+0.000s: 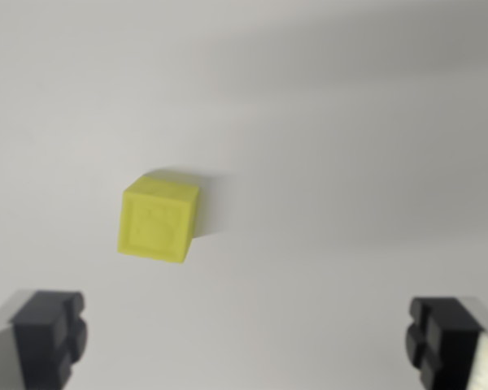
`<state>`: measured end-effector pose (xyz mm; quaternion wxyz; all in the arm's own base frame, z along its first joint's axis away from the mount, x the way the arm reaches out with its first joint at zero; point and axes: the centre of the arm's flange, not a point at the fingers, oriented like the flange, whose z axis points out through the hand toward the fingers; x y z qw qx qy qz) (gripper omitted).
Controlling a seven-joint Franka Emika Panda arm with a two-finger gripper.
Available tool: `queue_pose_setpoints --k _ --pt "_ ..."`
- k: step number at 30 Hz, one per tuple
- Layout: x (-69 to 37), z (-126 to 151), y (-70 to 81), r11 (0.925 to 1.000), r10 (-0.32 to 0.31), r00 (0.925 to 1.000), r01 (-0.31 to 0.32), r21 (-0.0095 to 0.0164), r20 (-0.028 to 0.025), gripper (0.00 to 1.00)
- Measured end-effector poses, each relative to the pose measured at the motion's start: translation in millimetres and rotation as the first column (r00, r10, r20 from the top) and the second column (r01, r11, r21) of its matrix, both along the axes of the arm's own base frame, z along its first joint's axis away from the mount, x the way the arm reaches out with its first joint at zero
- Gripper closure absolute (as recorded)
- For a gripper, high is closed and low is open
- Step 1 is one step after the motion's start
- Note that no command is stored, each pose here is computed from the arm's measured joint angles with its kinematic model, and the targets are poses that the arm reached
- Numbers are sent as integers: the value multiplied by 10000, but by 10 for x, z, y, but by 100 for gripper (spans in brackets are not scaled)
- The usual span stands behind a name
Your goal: Pick yellow cube
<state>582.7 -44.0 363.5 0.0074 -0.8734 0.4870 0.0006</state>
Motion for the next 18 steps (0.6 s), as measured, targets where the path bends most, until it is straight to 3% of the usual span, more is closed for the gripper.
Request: queue_pose_setpoints --k 18 --pt "-86 -438 200 9990 -447 9990 447 -29 -17 0"
